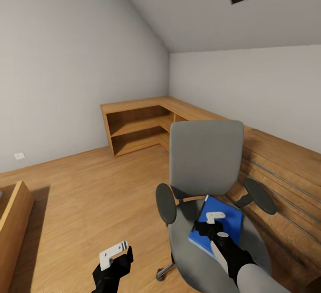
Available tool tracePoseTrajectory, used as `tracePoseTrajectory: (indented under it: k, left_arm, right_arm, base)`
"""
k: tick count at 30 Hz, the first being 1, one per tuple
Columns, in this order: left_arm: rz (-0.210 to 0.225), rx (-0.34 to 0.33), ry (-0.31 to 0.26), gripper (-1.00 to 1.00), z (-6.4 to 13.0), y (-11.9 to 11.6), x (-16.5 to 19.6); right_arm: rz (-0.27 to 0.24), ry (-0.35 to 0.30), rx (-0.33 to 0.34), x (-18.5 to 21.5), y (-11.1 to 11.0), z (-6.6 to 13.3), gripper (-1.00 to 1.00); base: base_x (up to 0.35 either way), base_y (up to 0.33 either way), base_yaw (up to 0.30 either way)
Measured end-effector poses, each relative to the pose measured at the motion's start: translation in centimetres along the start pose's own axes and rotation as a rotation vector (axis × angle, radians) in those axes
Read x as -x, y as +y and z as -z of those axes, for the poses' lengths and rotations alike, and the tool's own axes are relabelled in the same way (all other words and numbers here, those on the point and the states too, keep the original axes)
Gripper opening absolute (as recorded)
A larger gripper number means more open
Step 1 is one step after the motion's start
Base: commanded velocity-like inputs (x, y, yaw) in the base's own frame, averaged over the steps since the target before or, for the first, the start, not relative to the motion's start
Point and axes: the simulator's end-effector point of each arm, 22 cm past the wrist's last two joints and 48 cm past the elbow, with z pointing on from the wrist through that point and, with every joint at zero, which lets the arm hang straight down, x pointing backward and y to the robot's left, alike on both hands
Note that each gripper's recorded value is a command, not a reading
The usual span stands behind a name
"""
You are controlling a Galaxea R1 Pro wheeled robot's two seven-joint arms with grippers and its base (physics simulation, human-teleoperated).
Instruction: In the bedroom, organize the workspace by keeping the computer under the desk, ensuring the monitor is on the desk, placing the keyboard on the desk next to the monitor, placing the mouse on the desk next to the keyboard, moving the folder from the swivel chair onto the desk next to the mouse, stacking the notebook on top of the folder with the pen on top of the notebook, and positioning the swivel chair next to the desk.
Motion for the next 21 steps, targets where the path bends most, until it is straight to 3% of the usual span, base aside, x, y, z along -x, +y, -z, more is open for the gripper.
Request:
tracePoseTrajectory:
  k: [3, 12, 21]
  left_arm:
    - [0.0, 0.001, 0.0, 1.0, 0.01, 0.02, -0.01]
    - [0.001, 0.0, 0.001, 1.0, -0.01, 0.01, -0.04]
    - [0.001, 0.001, 0.001, 1.0, 0.01, 0.03, -0.03]
  right_arm:
    - [0.027, -0.004, 0.008, 0.1, 0.45, 0.04, 1.0]
    - [0.032, -0.003, 0.011, 0.1, 0.6, 0.02, 1.0]
    - [0.032, -0.004, 0.012, 0.09, 0.64, 0.05, 1.0]
  base:
    - [-0.025, 0.0, 0.0]
    - [-0.213, 0.0, 0.0]
    - [-0.029, 0.0, 0.0]
